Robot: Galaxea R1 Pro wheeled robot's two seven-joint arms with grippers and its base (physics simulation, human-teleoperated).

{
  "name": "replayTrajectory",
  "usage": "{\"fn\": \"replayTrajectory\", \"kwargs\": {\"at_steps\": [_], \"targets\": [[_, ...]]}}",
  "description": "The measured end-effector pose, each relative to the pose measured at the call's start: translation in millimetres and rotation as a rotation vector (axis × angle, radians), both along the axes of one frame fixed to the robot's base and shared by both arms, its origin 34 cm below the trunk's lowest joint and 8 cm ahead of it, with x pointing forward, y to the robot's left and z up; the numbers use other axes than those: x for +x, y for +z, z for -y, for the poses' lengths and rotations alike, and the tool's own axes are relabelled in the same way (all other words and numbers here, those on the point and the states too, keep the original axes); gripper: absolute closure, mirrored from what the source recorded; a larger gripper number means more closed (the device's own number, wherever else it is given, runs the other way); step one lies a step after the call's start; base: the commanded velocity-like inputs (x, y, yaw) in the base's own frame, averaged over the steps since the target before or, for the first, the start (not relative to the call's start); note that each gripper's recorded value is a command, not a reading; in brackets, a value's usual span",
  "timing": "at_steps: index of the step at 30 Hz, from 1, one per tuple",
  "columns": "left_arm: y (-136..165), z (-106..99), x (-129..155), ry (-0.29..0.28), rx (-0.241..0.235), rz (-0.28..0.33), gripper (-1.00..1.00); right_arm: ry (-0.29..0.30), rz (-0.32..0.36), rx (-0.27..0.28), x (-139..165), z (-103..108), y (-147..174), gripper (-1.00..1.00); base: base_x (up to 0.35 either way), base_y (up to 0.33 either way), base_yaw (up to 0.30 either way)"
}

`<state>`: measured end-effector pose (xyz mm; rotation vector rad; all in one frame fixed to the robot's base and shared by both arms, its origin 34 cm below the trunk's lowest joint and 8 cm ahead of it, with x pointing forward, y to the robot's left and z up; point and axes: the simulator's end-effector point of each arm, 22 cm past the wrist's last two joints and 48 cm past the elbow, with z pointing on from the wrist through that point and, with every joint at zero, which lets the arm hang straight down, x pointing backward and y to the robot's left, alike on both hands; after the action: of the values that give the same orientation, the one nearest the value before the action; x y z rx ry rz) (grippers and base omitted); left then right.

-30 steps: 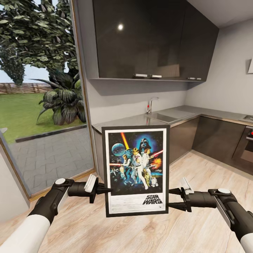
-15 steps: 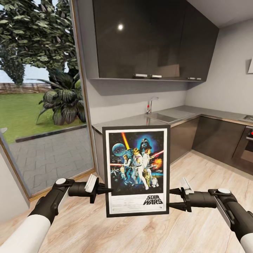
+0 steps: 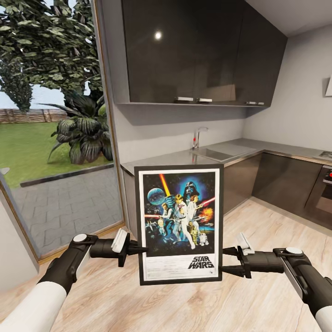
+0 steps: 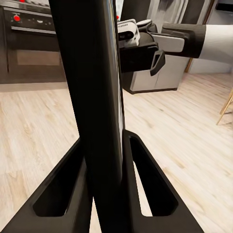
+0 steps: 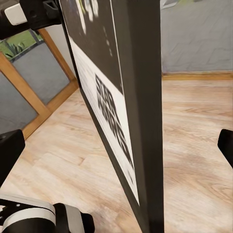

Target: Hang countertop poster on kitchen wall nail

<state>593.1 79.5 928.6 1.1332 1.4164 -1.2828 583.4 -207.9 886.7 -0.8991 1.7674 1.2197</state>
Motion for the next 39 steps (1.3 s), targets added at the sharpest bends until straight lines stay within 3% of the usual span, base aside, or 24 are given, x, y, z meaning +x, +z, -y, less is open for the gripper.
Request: {"fn": "replayTrajectory", "kwargs": {"at_steps": [26, 27, 39], "targets": [[0.2, 0.8, -0.2, -0.001, -0.001, 0.0, 1.0, 0.001, -0.001, 0.0, -0.2, -0.3, -0.2, -1.0, 0.0, 0.0, 0.0], [0.2, 0.9, -0.2, -0.001, -0.001, 0.0, 1.0, 0.001, -0.001, 0.0, -0.2, -0.3, -0.2, 1.0, 0.0, 0.0, 0.0], [0.6, 1.5, -0.8, -0.004, -0.003, 0.006, 1.0, -0.003, 0.005, -0.006, 0.9, 0.6, -0.9, 1.0, 0.0, 0.0, 0.0]]}}
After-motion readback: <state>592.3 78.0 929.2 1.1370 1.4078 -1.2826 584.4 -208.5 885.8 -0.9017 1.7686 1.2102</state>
